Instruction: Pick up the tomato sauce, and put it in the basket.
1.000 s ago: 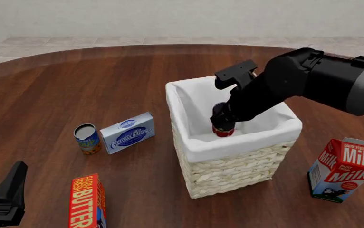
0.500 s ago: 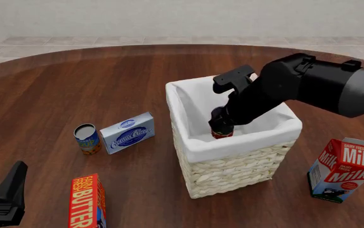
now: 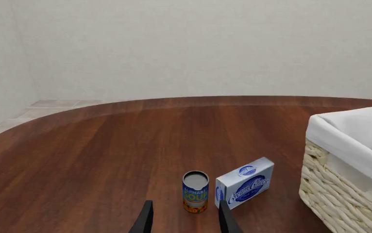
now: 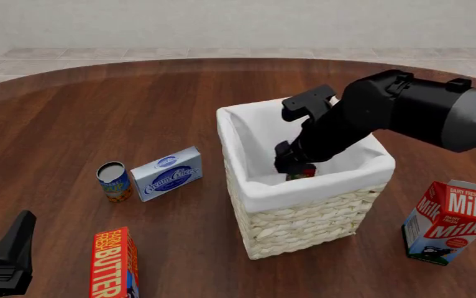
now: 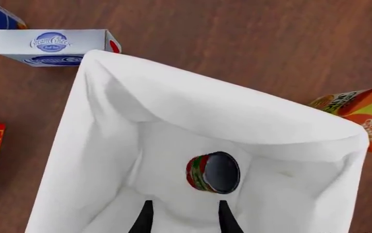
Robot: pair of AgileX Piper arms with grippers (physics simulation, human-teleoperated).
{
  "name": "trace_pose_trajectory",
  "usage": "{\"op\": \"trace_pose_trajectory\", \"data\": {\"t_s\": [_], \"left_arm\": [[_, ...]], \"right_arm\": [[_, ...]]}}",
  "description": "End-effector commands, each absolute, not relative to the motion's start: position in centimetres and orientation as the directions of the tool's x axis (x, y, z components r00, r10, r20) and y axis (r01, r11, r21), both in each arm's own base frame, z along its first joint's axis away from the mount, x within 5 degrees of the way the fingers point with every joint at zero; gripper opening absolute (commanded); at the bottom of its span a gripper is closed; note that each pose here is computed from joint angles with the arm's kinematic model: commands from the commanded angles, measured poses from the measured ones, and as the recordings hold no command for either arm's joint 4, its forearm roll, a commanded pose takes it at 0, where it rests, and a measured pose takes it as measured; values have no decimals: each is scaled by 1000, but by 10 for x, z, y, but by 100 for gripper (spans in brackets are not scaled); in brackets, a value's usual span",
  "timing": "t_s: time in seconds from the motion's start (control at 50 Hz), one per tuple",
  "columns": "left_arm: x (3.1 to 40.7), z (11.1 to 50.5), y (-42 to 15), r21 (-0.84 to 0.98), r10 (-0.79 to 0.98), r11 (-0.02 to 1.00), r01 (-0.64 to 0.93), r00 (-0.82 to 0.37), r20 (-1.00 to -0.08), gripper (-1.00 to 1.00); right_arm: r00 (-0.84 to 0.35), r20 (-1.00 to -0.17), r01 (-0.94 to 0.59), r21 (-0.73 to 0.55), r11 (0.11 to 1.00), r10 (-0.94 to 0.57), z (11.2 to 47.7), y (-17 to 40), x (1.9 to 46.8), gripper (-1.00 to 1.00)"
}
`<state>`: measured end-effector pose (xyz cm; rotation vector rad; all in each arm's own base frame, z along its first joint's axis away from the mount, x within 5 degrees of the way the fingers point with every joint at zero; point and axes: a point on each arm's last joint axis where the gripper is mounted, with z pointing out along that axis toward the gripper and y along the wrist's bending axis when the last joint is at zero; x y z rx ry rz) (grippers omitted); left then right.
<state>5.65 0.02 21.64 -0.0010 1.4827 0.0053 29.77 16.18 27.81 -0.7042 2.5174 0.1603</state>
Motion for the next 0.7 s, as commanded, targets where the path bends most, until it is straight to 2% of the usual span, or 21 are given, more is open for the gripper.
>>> {"op": "trace_pose_trajectory", "data": {"t_s": [0.02, 0.26, 0.7], "left_arm": [[56, 215, 0, 3, 4, 1000, -5, 88, -996, 100], [56, 215, 0, 3, 4, 1000, -5, 88, -996, 100], [56, 215, 0, 3, 4, 1000, -5, 88, -996, 100]], "right_arm": [[-733, -511, -509, -24, 860, -448, 279, 161, 298, 100], [-721, -532, -512, -24, 859, -445, 291, 160, 294, 100], [-665, -605, -526, -37, 850, -438, 346, 141, 255, 100]]}}
